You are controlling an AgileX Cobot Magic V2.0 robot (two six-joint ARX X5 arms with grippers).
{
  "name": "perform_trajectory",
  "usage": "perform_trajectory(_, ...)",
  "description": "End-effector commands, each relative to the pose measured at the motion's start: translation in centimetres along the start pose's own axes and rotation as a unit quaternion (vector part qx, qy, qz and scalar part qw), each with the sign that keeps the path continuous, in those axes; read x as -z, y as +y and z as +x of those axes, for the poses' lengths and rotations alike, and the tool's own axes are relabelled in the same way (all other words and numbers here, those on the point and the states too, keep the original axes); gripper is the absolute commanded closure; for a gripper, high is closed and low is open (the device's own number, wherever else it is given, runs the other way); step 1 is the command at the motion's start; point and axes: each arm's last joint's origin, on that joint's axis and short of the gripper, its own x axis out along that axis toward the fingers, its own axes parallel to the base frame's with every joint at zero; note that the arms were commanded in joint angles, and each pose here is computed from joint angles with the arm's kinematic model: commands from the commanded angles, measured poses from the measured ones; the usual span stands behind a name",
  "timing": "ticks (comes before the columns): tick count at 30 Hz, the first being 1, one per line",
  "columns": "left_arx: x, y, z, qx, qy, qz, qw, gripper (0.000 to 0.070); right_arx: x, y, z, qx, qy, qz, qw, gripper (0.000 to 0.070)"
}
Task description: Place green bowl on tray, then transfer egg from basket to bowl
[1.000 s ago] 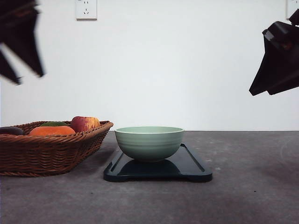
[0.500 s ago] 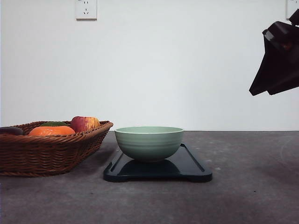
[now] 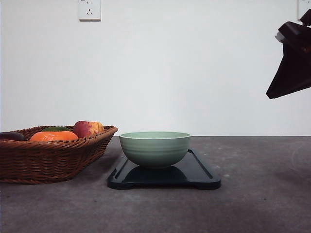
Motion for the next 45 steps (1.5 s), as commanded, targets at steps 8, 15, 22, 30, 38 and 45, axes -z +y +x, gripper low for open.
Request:
perform_trajectory(8, -0.2, 0.0, -0.2, 0.000, -0.008, 0.006, 1.000, 0.0700, -0.6, 0.1, 0.0, 0.000, -0.024, -0.004, 1.000, 0.0684)
perform_trajectory(15, -0.2, 0.0, -0.3, -0.001, -0.010, 0.009, 1.000, 0.0700, -0.6, 0.1, 0.0, 0.001, -0.024, -0.004, 1.000, 0.0684)
perform_trajectory(22, 1.0, 1.0, 0.5, -0.034, -0.087, 0.011, 0.996, 0.0700, -0.6, 0.1, 0.0, 0.001, -0.024, -0.004, 1.000, 0.0684)
perform_trajectory(30, 5.5, 2.9, 2.1, -0.092, -0.211, 0.006, 0.973, 0.0700, -0.6, 0.1, 0.0, 0.001, -0.024, -0.004, 1.000, 0.0684)
perform_trajectory(38, 9.9, 3.7, 4.0, -0.117, -0.245, 0.002, 0.962, 0.0700, -0.6, 0.1, 0.0, 0.001, -0.024, -0.004, 1.000, 0.0684)
perform_trajectory(45, 10.4, 3.8, 4.3, -0.122, -0.232, 0.001, 0.965, 0.0700, -0.6, 0.1, 0.0, 0.001, -0.025, -0.004, 1.000, 0.0684)
